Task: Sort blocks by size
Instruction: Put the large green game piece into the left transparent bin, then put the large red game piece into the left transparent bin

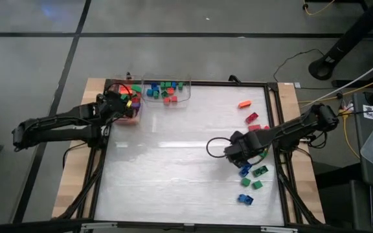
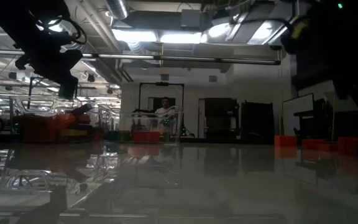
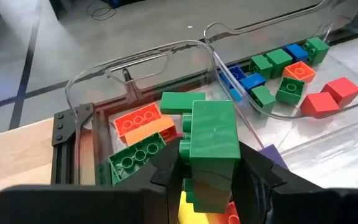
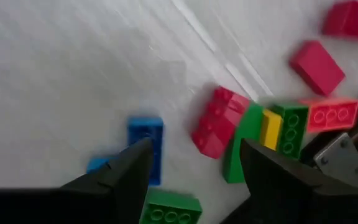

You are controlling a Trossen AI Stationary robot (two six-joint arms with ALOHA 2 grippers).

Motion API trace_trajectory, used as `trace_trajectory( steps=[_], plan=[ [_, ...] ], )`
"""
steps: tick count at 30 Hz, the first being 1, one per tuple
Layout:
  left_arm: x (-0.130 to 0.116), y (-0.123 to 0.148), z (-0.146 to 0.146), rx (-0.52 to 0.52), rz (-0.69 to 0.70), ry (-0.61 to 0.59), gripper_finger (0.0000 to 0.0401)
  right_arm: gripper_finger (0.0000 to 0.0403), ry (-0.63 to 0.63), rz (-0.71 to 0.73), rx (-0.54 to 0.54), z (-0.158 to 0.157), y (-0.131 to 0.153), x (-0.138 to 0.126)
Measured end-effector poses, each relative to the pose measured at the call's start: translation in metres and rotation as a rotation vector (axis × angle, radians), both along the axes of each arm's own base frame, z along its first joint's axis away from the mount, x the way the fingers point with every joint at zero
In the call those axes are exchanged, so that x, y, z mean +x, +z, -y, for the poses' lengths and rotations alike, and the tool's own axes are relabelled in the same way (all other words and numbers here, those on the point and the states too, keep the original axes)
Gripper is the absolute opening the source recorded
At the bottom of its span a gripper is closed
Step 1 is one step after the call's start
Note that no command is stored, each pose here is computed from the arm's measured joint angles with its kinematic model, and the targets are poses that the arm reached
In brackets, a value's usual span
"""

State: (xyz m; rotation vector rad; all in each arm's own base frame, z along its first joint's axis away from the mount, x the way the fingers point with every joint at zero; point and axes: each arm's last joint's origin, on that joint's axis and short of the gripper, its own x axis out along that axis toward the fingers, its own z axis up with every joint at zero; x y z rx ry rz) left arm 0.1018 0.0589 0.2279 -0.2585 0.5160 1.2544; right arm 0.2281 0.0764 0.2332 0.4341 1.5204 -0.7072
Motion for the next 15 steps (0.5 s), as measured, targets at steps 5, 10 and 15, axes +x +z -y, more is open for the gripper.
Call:
trace_trajectory(
  steps=[5,10,15],
  plan=[
    [0.000,0.000,0.000,0.007,-0.033,-0.021,0.0098,0.0241,-0.027,-0.079,0.025,-0.001,-0.018,-0.011],
    [0.000,0.000,0.000,-0.004,0.008,0.003,0.0133,0.0241,-0.088,-0.116,0.003,0.002,-0.030,-0.018],
    [0.000,0.000,0.000,-0.020,0.045,0.018,0.0182,0.0241,-0.116,-0.115,-0.012,0.004,-0.044,-0.023]
  ],
)
